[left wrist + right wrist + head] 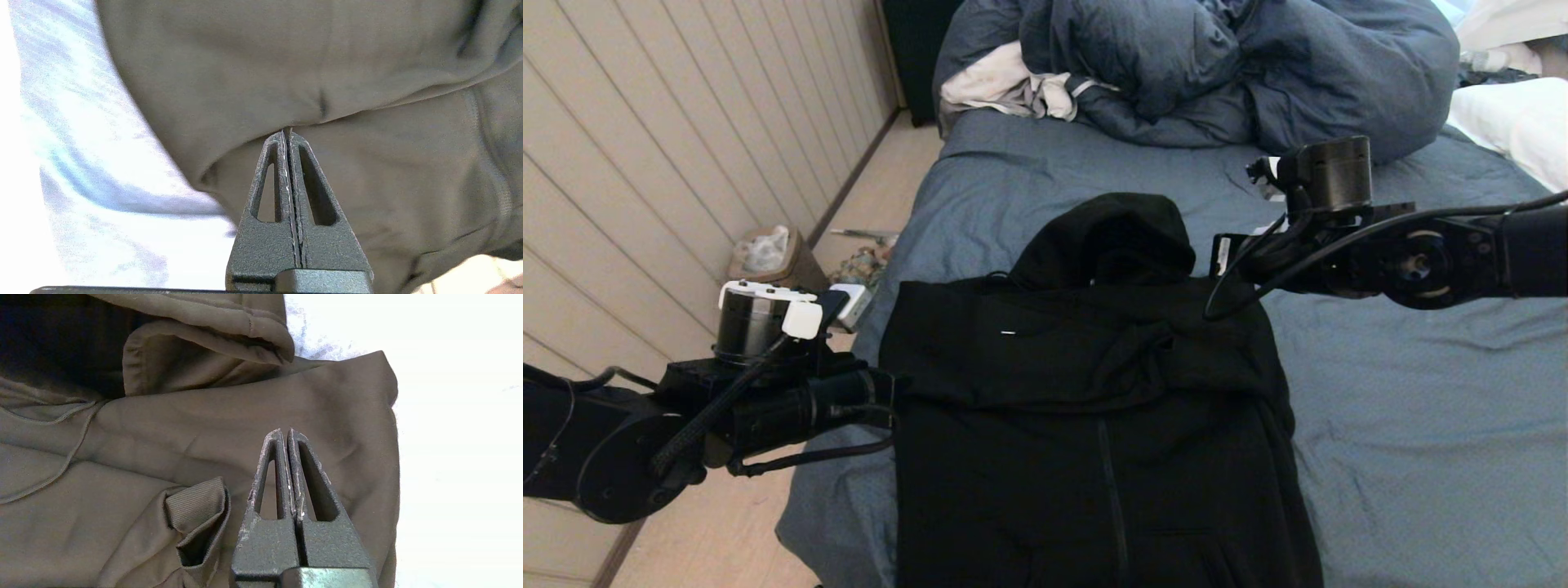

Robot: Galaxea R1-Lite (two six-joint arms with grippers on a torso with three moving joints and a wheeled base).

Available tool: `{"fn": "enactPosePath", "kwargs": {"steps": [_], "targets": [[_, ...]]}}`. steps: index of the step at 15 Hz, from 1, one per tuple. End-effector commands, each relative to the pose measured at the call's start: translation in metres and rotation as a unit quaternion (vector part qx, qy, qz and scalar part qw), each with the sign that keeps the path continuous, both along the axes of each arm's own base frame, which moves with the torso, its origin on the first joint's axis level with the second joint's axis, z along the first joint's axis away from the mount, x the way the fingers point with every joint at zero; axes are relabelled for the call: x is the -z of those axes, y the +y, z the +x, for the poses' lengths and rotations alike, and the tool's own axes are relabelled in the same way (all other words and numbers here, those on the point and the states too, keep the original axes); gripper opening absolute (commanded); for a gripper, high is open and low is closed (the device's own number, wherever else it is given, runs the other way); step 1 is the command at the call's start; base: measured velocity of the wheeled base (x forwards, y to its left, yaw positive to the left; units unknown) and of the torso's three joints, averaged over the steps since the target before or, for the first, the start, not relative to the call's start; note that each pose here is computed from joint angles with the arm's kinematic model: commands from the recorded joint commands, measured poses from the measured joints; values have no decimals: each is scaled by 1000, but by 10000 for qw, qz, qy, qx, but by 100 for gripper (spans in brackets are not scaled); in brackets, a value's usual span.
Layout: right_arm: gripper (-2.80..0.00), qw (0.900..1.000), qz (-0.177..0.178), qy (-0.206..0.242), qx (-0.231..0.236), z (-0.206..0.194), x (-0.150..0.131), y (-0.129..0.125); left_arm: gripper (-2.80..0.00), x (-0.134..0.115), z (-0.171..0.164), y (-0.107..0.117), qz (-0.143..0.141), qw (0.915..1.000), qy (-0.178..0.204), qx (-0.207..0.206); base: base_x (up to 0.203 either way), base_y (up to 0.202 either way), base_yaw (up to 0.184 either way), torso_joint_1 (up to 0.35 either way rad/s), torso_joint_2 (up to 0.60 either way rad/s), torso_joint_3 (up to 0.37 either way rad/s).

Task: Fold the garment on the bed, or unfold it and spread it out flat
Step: Unfold the black sweatshirt

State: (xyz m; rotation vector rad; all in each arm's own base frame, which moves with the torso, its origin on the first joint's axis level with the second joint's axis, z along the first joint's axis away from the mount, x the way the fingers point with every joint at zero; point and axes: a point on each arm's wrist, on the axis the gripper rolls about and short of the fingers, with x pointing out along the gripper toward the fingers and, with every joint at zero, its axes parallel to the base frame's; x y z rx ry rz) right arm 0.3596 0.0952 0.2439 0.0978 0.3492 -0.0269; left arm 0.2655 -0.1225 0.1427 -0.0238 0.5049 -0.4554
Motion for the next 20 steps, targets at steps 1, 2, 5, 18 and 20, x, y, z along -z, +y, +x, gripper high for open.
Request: {"fn": "enactPosePath", "kwargs": {"steps": [1, 2, 5, 18, 20], "targets": [[-280, 10000, 24, -35, -3, 0, -2, 0, -280, -2, -2, 4, 33, 10000, -67, -16, 0, 0, 0, 0, 0, 0], [-280, 10000, 23, -32, -3, 1, -2, 0, -280, -3, -2, 4, 28, 9999, -92, -31, 0, 0, 0, 0, 0, 0], [-280, 10000, 2, 18, -6, 3, 2, 1, -280, 0, 6, 7, 26, 9999, -76, -140, 0, 0, 0, 0, 0, 0], [-280, 10000, 8, 24, -11, 3, 3, 1, -280, 5, 6, 7, 17, 10000, 10, -92, 0, 0, 0, 59, -137, -77], [-280, 10000, -3, 63, -14, 4, 6, 2, -280, 6, 7, 7, 23, 10000, 24, -92, 0, 0, 0, 231, -518, -283]]}}
